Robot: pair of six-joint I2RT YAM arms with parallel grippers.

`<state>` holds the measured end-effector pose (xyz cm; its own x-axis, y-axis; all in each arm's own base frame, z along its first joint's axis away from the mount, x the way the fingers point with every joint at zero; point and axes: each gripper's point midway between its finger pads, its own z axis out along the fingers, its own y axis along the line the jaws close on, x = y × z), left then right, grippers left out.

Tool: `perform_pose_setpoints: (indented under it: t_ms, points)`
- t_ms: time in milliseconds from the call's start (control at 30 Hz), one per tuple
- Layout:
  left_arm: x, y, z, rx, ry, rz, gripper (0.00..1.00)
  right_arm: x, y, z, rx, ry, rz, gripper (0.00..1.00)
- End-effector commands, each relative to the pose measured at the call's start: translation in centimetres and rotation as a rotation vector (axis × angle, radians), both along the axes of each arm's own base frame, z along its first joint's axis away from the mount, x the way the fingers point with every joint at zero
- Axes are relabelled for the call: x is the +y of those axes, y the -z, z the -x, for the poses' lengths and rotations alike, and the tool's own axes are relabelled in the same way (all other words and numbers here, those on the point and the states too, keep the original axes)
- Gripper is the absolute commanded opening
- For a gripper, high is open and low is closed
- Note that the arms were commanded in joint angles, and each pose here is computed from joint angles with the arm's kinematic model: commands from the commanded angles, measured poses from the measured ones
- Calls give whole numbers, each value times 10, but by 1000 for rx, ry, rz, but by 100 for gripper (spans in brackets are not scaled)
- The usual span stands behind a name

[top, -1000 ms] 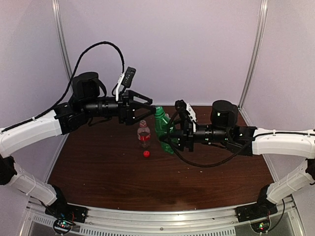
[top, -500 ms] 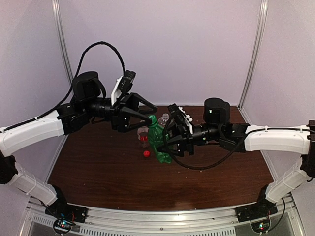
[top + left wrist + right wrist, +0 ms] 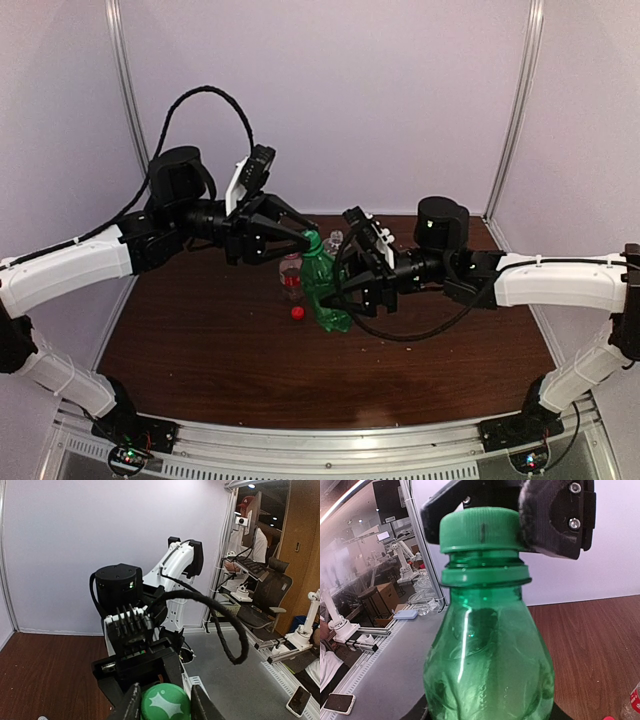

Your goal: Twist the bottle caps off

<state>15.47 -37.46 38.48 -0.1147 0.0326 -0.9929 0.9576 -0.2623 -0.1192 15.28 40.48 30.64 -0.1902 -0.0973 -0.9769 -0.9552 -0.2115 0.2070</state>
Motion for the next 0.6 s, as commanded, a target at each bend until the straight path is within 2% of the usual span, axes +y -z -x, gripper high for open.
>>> perform_pose_setpoints:
  t_ms: [0, 67, 200, 367, 567]
  points:
    - [-2, -1, -1, -2, 3, 16, 31, -1, -15, -9, -20, 39, -35, 43]
    - [-3, -3, -5, 8, -26, 18, 26, -2, -13, -16, -20, 83, -26, 42]
    - [-5, -11, -24, 69, -147, 18, 20, -3, -8, -41, -35, 240, 6, 41]
    - [-6, -16, -66, 222, -438, 7, 16, -13, -5, -76, -57, 465, 40, 41]
    - [-10, -4, -87, 320, -708, -50, 15, -26, 4, -107, -76, 689, 86, 39]
